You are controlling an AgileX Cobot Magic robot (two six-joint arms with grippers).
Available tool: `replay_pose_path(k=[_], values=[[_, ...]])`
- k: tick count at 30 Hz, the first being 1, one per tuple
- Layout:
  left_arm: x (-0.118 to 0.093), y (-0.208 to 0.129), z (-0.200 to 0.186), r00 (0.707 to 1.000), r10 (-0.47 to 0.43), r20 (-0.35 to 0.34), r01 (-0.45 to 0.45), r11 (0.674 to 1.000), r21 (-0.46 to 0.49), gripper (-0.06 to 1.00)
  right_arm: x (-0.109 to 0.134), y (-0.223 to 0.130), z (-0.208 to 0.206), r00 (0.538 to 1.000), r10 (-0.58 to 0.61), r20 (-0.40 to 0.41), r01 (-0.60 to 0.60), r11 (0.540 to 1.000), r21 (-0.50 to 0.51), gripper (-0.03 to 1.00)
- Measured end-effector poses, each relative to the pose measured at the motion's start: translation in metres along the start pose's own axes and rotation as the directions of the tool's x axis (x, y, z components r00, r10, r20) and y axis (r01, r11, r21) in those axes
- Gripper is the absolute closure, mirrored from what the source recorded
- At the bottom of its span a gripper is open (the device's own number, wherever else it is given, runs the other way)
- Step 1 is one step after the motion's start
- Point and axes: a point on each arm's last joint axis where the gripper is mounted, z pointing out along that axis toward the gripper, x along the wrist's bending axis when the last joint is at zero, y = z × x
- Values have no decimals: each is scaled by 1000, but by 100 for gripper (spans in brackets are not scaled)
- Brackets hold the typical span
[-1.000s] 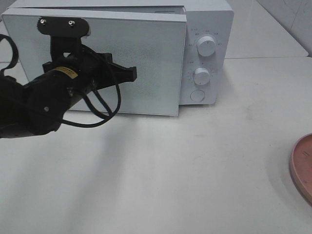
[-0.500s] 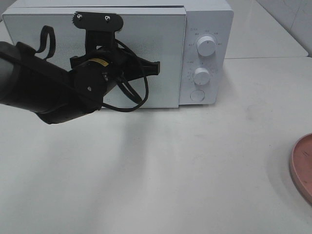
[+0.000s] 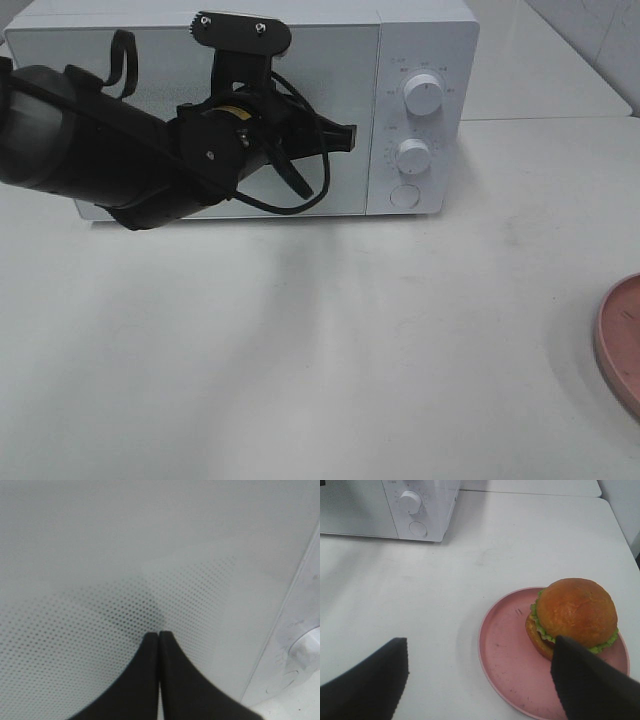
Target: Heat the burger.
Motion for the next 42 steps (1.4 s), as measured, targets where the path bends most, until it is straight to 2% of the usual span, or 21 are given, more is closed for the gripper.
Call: replay_pose_path(k=[4,8,13,14,16,18,19,21,22,24,27,28,29,30,31,32,33,35,38,40,42], values=[[7,4,-20,1000,-3,-16,3,1000,1,94,0,0,0,1000,0,0,0,1000,0,21],[5,3,-34,1000,3,16,-3,1000,30,94,0,0,0,1000,0,0,0,1000,0,21],[-1,-3,-53,992,-10,126,-12,985,170,94,0,0,0,1000,0,0,0,1000,0,21],[-4,-3,-59,983,-22,181,-21,972,233,88,0,0,0,1000,0,0,0,1000,0,21],[-6,-4,-62,978,-26,208,-30,965,261,84,0,0,0,1000,0,0,0,1000,0,21],[-13,-7,-72,953,-50,300,-67,928,367,63,0,0,0,1000,0,0,0,1000,0,21],[-13,-7,-72,953,-50,300,-67,928,367,63,0,0,0,1000,0,0,0,1000,0,21],[-15,-12,-77,934,-76,348,-92,893,441,24,0,0,0,1000,0,0,0,1000,0,21],[-15,-12,-77,934,-76,348,-92,893,441,24,0,0,0,1000,0,0,0,1000,0,21],[-12,-17,-83,912,-113,395,-126,839,529,4,0,0,0,1000,0,0,0,1000,0,21],[-10,-19,-84,905,-129,406,-136,816,562,0,0,0,0,1000,0,0,0,1000,0,21],[-3,-23,-87,895,-160,416,-152,768,623,-3,0,0,0,1000,0,0,0,1000,0,21],[2,-25,-87,895,-171,412,-156,745,648,-3,0,0,0,1000,0,0,0,1000,0,21],[2,-25,-87,895,-171,412,-156,745,648,-3,0,0,0,1000,0,0,0,1000,0,21],[13,-28,-88,897,-204,393,-153,689,708,-4,0,0,0,1000,0,0,0,1000,0,21],[17,-28,-90,898,-219,382,-150,664,733,-4,0,0,0,1000,0,0,0,1000,0,21],[17,-28,-90,898,-219,382,-150,664,733,-4,0,0,0,1000,0,0,0,1000,0,21],[41,-22,-97,914,-231,334,-139,595,791,-4,0,0,0,1000,0,0,0,1000,0,21],[47,-20,-99,917,-237,320,-128,585,801,-4,0,0,0,1000,0,0,0,1000,0,21],[67,-8,-111,923,-259,283,-104,541,834,-4,0,0,0,1000,0,0,0,1000,0,21],[72,-5,-115,923,-268,275,-97,531,842,-4,0,0,0,1000,0,0,0,1000,0,21]])
